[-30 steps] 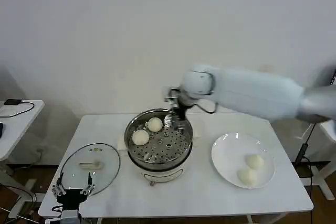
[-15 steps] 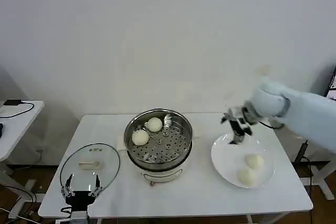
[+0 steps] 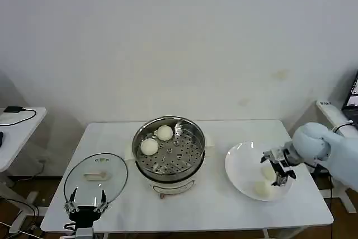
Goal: Take steamed baozi put them in steamer then cover it.
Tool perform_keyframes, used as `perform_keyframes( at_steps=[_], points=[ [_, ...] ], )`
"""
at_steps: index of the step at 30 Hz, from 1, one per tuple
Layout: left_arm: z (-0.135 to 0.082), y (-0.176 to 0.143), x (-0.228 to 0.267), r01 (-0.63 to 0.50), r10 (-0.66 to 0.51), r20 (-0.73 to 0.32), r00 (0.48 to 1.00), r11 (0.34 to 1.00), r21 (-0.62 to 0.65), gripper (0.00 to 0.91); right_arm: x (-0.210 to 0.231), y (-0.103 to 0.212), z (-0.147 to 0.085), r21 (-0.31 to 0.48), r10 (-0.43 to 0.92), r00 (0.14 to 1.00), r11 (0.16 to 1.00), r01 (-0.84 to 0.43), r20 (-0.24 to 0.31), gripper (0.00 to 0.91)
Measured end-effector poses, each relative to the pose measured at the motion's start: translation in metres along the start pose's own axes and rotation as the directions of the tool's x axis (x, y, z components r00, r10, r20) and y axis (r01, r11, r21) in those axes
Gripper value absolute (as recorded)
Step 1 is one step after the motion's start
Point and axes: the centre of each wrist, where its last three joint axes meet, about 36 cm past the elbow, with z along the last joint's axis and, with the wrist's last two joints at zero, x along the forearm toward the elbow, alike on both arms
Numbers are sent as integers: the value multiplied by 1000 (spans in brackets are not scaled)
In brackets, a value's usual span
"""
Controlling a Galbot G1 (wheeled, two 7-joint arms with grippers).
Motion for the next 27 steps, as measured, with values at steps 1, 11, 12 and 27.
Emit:
perform_keyframes(
  at_steps=[1,11,12,27],
  points=[
    [0,1,0,2,-2,-1,1000,1000,-1,907,-3,1,0,0,-7,1000,1000,7,-1,907],
    [0,3,1,10,-10,-3,1000,1000,-3,907,-29,7,4,-13,-60,998,998,59,-12,907],
    [0,3,1,10,-10,-3,1000,1000,-3,907,-31,7,5,-15,-62,998,998,61,-13,907],
    [0,5,1,16,-16,-3,1000,1000,-2,907,-53,-2,9,-54,-79,997,995,78,-8,796]
  ],
)
